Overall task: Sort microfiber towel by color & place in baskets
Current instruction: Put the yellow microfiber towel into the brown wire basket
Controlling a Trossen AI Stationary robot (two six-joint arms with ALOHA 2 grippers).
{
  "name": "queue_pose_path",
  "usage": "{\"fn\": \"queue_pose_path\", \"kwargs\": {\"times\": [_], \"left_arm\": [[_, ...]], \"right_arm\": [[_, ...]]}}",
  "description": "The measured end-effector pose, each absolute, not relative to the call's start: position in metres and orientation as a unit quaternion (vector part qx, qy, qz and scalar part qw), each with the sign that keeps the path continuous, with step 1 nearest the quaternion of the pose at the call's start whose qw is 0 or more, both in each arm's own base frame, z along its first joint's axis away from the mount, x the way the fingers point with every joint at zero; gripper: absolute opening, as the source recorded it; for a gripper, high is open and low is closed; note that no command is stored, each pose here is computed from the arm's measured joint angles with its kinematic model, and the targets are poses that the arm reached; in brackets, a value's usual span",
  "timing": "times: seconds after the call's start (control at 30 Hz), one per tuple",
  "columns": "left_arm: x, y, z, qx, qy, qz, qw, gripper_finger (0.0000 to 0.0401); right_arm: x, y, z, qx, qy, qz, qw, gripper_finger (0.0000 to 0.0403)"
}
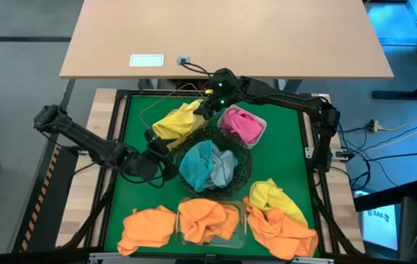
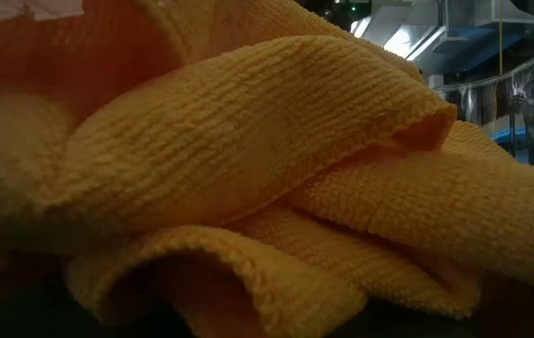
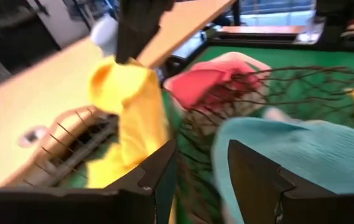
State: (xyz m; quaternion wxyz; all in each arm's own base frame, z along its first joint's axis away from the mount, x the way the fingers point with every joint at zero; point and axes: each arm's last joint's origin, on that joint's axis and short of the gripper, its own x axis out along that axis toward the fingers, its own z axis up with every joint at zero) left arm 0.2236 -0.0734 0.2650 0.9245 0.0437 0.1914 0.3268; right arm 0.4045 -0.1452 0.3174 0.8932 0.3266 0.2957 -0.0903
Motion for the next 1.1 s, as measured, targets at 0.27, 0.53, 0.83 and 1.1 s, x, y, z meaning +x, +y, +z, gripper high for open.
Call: {"fn": "queue_pose_path", "kwargs": {"times": [0.27,0.53,0.83,1.1], "left_arm": [[0.237,-0.042,0.272,0.113,0.203,0.365,0.901,0.0136],[0.246,-0.013,0.272,0.11,0.233,0.336,0.906,0.0136],[0.249,0.013,0.273,0.109,0.243,0.323,0.908,0.0136],[0.251,0.02,0.272,0.097,0.253,0.272,0.923,0.0136]], "right_arm": [[0.404,-0.145,0.317,0.326,0.296,-0.091,0.893,0.0246],[0.405,-0.145,0.317,0.326,0.296,-0.091,0.893,0.0246],[0.405,-0.145,0.317,0.326,0.296,-0.091,0.893,0.0246],[0.405,-0.145,0.317,0.326,0.296,-0.091,0.893,0.0246]]}}
